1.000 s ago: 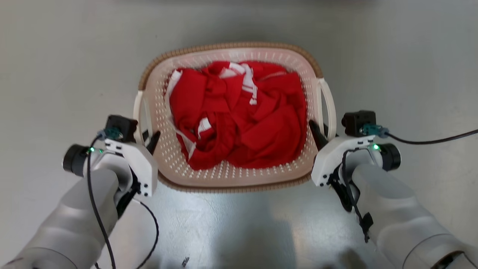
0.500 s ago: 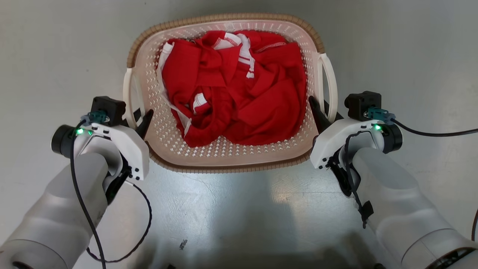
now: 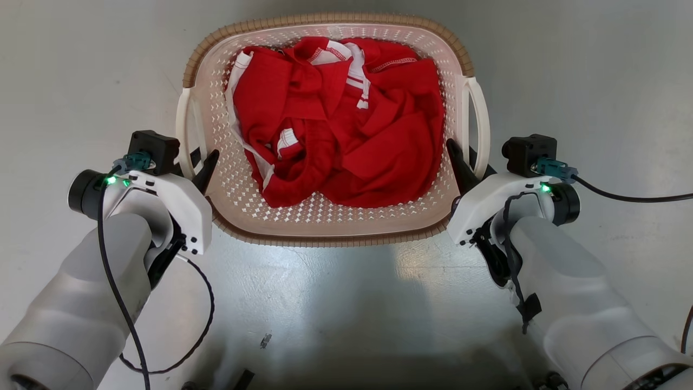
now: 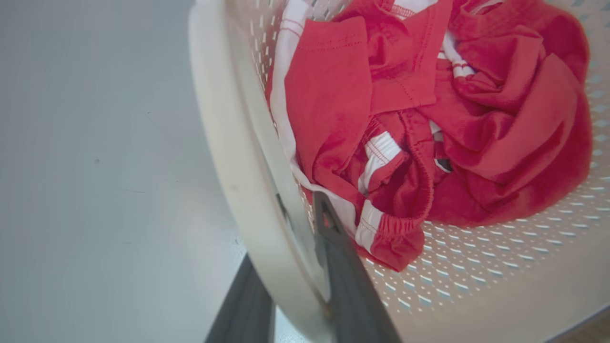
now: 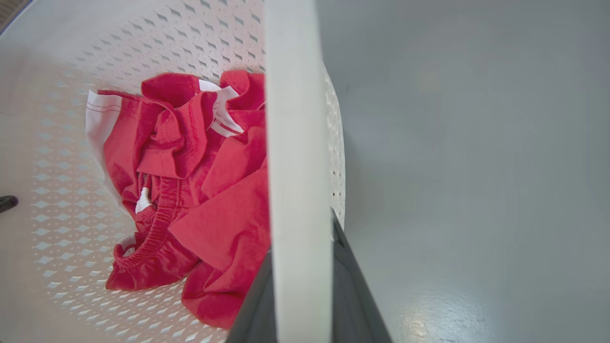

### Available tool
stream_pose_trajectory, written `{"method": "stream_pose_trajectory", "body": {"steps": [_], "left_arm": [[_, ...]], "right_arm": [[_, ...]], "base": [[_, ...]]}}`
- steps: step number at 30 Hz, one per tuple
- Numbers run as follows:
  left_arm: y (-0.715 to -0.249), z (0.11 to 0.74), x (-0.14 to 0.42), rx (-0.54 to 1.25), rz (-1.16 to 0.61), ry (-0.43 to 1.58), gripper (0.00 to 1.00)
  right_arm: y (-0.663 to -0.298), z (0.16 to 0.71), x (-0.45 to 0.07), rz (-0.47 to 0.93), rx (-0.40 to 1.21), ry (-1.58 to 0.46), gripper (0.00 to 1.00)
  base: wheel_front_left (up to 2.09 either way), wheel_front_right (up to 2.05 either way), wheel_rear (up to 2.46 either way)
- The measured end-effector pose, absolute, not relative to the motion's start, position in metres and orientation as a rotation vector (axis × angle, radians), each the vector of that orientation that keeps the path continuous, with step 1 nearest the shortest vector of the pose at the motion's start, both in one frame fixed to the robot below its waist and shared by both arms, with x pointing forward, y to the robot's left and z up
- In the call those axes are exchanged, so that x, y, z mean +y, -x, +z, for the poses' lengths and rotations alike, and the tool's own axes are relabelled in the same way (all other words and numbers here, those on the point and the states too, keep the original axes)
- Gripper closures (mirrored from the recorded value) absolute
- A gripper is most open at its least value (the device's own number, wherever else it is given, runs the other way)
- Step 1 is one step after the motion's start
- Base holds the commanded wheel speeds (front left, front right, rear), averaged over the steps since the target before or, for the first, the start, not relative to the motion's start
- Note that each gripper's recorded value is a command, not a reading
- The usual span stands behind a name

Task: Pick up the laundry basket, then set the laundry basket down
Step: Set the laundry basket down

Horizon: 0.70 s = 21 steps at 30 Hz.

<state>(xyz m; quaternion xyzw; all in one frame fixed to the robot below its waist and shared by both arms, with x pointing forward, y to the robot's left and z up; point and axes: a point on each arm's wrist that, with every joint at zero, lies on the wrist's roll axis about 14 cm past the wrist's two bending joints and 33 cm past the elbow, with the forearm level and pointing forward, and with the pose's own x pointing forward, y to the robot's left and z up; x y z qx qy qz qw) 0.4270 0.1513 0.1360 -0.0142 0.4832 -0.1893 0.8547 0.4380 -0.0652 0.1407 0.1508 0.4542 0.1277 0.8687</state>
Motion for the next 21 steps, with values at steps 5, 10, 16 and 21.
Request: {"method": "stream_pose_trajectory", "body": {"steps": [5, 10, 16, 21], "left_arm": [[-0.4287, 0.1330, 0.1515, 1.019, -0.412, 0.007, 1.00], [-0.4282, 0.1300, 0.1497, 1.025, -0.419, -0.001, 1.00], [-0.4345, 0.1282, 0.1488, 1.018, -0.417, 0.003, 1.00], [-0.4364, 0.1276, 0.1494, 1.014, -0.411, 0.012, 1.00]], "right_arm": [[-0.4338, 0.1376, -0.0642, 0.261, 0.966, -0.331, 1.00], [-0.4314, 0.1358, -0.0660, 0.248, 0.976, -0.337, 1.00], [-0.4367, 0.1331, -0.0669, 0.247, 0.975, -0.332, 1.00], [-0.4395, 0.1299, -0.0676, 0.244, 0.978, -0.329, 1.00]], "base": [[0.00, 0.00, 0.00], [0.00, 0.00, 0.00], [0.00, 0.00, 0.00], [0.00, 0.00, 0.00]]}}
